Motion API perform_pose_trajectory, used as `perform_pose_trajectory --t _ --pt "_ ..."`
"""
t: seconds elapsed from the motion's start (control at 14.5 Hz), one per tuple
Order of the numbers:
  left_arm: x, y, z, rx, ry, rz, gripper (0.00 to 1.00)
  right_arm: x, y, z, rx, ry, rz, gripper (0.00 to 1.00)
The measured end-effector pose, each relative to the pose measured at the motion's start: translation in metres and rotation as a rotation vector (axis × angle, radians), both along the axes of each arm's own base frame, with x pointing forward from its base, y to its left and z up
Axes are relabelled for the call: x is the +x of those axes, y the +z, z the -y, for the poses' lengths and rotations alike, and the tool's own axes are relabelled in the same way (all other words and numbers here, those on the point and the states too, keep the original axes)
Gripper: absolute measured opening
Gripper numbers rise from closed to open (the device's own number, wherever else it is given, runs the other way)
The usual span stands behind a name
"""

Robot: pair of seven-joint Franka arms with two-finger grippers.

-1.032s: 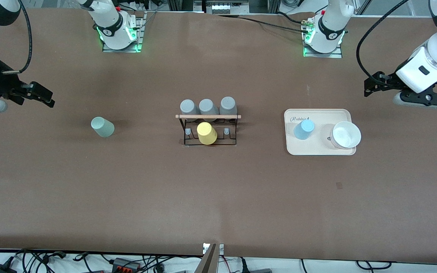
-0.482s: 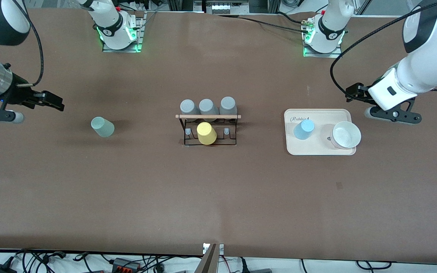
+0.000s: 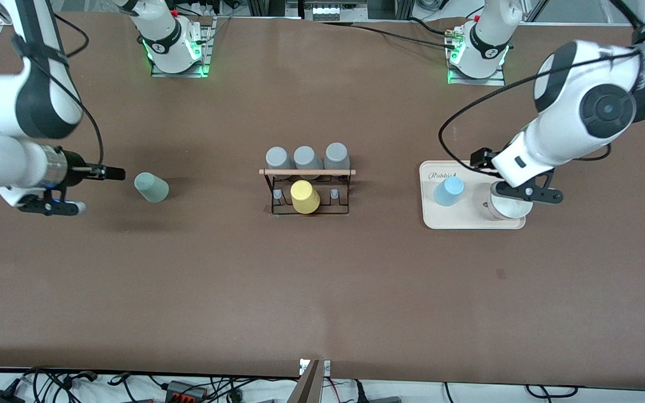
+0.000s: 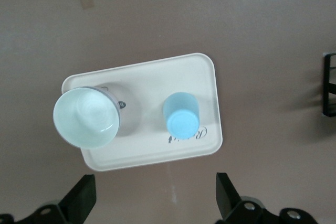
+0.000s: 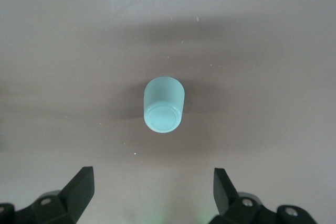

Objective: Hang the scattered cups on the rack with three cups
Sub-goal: 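Reach the left gripper to the blue cup while the right gripper reaches the green cup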

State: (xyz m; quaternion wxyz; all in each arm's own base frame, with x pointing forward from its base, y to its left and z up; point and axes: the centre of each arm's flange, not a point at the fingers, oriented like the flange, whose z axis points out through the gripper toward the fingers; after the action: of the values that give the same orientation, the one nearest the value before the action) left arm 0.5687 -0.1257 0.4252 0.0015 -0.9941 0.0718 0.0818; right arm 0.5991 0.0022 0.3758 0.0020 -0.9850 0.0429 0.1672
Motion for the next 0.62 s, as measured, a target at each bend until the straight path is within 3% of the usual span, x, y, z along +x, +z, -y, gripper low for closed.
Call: perform_pose_trajectory --t 0.21,0.62 --pt "-0.011 -0.052 0.001 -0.011 -0.003 0.045 1.0 0.0 -0.04 0.0 0.002 -0.001 0.007 1.0" --pt "-0.045 -0.143 0.007 -0.035 -0.02 0.115 1.0 -0.022 -0.085 -0.001 0.001 -0.002 0.039 1.0"
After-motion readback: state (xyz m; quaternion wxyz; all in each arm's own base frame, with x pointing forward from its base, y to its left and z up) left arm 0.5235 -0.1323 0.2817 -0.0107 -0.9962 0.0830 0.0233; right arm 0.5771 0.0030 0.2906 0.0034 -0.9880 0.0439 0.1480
